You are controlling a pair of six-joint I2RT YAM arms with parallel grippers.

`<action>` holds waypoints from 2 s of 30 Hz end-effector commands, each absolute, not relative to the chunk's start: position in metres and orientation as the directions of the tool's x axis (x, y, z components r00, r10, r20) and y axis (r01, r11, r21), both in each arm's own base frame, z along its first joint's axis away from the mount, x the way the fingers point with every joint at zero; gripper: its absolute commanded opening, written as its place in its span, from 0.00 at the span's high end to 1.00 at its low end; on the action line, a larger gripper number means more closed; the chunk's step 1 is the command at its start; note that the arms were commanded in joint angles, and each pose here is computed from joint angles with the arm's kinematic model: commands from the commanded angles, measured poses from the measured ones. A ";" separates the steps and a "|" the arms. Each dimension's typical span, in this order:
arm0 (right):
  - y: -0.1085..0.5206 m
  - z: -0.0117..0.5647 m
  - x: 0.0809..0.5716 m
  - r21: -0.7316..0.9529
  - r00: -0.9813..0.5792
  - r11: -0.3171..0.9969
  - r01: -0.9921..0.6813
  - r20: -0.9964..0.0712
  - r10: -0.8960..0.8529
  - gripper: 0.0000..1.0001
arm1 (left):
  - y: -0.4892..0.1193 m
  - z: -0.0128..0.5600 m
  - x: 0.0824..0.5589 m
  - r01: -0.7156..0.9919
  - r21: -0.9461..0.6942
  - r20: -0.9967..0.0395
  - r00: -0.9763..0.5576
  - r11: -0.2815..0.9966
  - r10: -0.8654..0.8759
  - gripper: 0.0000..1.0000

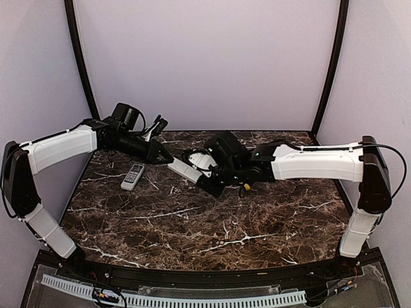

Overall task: Unload the batteries from the remote control
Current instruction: Remove the battery cover from the remote control.

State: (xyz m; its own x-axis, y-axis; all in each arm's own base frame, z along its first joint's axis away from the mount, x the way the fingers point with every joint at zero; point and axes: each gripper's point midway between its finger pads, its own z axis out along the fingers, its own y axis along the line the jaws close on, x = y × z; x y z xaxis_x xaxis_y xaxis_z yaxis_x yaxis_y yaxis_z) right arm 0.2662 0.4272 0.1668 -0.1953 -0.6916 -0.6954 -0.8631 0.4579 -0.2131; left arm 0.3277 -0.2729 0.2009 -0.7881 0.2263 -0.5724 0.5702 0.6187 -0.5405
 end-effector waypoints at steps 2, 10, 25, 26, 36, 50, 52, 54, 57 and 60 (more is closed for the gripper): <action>0.436 0.213 0.266 -0.211 -0.142 0.481 -0.851 -0.789 -0.598 1.00 | -0.260 0.200 0.331 0.558 -0.494 -0.573 -0.786 0.666 0.233 0.78; 0.436 0.212 0.267 -0.215 -0.143 0.487 -0.847 -0.790 -0.597 1.00 | -0.263 0.205 0.329 0.563 -0.526 -0.574 -0.788 0.638 0.223 0.84; 0.434 0.191 0.274 -0.219 -0.188 0.512 -0.830 -0.756 -0.628 1.00 | -0.271 0.225 0.322 0.566 -0.646 -0.569 -0.804 0.512 0.172 0.97; 0.434 0.189 0.274 -0.219 -0.190 0.512 -0.830 -0.753 -0.630 1.00 | -0.271 0.225 0.322 0.566 -0.646 -0.569 -0.804 0.512 0.171 0.99; 0.430 0.186 0.277 -0.222 -0.193 0.517 -0.827 -0.750 -0.632 1.00 | -0.254 0.236 0.334 0.552 -0.636 -0.596 -0.795 0.540 0.110 0.97; 0.424 0.186 0.265 -0.227 -0.184 0.446 -0.866 -0.684 -0.706 1.00 | -0.275 0.215 0.320 0.584 -0.567 -0.593 -0.779 0.581 0.205 0.07; 0.425 0.188 0.265 -0.221 -0.189 0.454 -0.863 -0.692 -0.696 1.00 | -0.281 0.215 0.315 0.594 -0.594 -0.581 -0.784 0.543 0.221 0.02; 0.426 0.192 0.264 -0.208 -0.190 0.455 -0.866 -0.704 -0.684 1.00 | -0.287 0.214 0.310 0.594 -0.626 -0.563 -0.793 0.505 0.233 0.01; 0.427 0.198 0.261 -0.198 -0.180 0.447 -0.872 -0.720 -0.670 1.00 | -0.293 0.211 0.306 0.585 -0.663 -0.541 -0.806 0.466 0.243 0.01; 0.426 0.205 0.258 -0.205 -0.157 0.439 -0.875 -0.738 -0.656 1.00 | -0.295 0.211 0.304 0.582 -0.677 -0.532 -0.810 0.451 0.246 0.01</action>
